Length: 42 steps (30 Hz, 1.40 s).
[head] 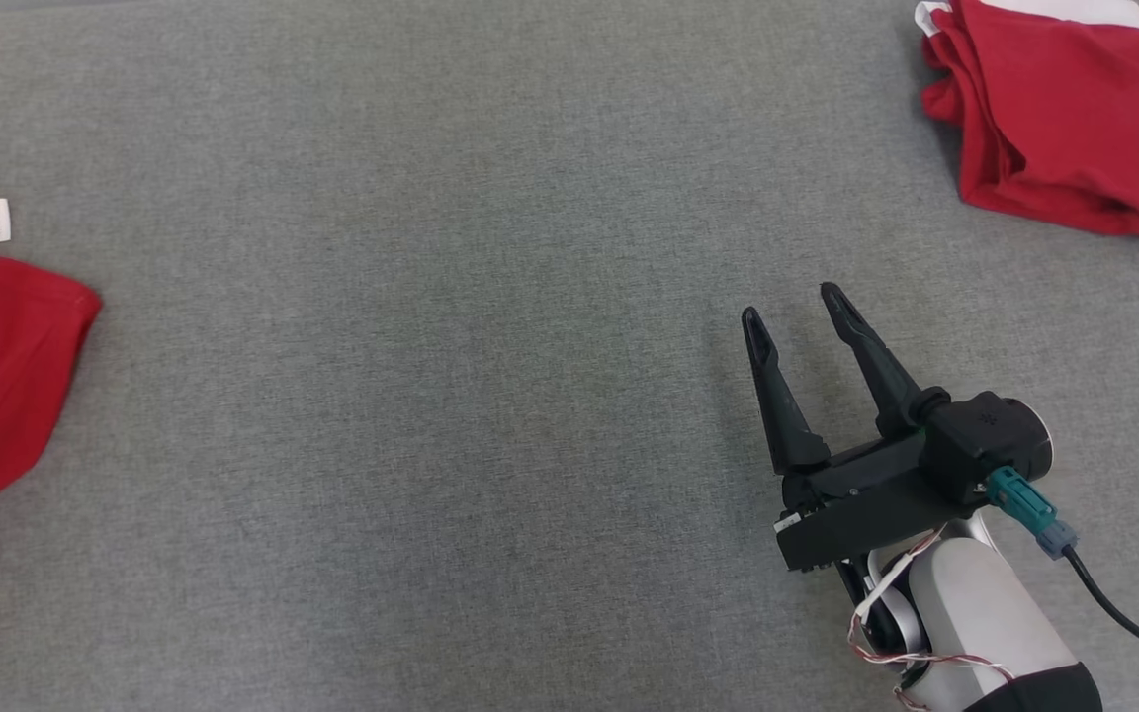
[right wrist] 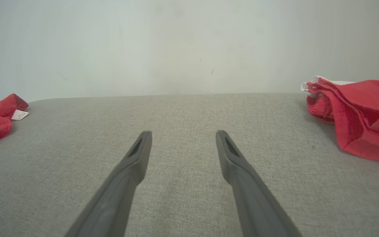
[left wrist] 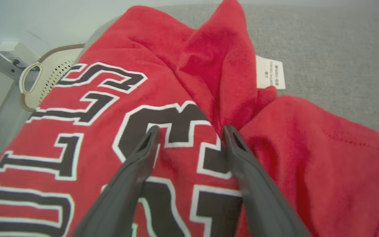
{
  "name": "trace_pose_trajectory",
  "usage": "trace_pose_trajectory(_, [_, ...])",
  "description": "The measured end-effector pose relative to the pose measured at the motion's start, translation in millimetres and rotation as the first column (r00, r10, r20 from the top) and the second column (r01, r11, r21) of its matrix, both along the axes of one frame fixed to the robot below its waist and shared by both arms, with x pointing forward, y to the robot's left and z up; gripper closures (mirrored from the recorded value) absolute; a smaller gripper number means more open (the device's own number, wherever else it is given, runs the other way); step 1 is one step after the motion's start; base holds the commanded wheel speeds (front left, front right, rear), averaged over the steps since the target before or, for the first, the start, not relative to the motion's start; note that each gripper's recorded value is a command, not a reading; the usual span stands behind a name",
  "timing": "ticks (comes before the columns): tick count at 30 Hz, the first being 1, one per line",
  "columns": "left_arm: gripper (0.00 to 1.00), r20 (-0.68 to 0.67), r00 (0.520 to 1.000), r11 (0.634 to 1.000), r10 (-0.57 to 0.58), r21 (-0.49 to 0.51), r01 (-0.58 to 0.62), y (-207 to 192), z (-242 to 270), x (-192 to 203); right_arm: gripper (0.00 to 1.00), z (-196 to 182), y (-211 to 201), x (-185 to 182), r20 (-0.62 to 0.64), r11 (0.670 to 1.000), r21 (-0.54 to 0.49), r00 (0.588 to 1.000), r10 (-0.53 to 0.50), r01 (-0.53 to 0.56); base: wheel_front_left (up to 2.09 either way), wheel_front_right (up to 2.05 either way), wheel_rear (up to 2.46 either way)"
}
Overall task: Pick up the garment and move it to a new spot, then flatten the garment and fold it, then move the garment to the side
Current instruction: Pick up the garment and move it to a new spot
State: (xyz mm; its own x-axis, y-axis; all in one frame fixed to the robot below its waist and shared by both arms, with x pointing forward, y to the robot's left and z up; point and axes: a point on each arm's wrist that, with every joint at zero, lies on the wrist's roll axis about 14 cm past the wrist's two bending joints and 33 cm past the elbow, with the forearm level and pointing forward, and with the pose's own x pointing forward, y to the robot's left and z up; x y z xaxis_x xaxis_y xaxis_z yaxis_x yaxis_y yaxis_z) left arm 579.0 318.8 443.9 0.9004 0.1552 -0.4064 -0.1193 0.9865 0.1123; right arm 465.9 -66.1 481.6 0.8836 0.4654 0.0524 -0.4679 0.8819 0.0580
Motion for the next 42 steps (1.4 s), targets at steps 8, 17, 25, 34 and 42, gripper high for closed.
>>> trace_pose_trajectory(8, [0.0,-0.192,0.981,1.0,0.01,-0.012,-0.013,-0.5,-23.4,-7.2,0.0,1.7,-4.7,-1.3,0.006,1.0,-0.006,1.0,-0.015,0.015,0.0,0.0,0.0])
trace_pose_trajectory(17, [1.0,-0.091,0.996,1.0,-0.015,0.005,0.015,-3.0,-1.5,-0.7,0.0,6.0,-6.5,-3.2,0.016,1.0,-0.011,1.0,-0.019,0.019,0.0,0.0,0.0])
trace_pose_trajectory(25, [1.0,0.151,0.986,0.998,-0.068,0.012,0.067,-21.2,57.5,13.2,0.0,14.8,-1.4,-9.7,0.03,1.0,-0.004,1.0,-0.009,0.009,0.0,0.0,0.0])
trace_pose_trajectory(34, [1.0,0.353,0.908,0.975,-0.224,0.073,0.212,-77.7,129.9,17.3,0.0,30.6,-0.9,-18.8,0.056,1.0,0.017,0.998,-0.015,0.014,0.0,0.0,0.0])
trace_pose_trajectory(42, [1.0,0.428,0.829,0.931,-0.36,0.106,0.35,-134.9,166.6,-0.2,0.0,42.1,-4.4,-28.3,0.075,0.999,0.035,0.997,-0.035,0.033,0.0,0.0,0.0])
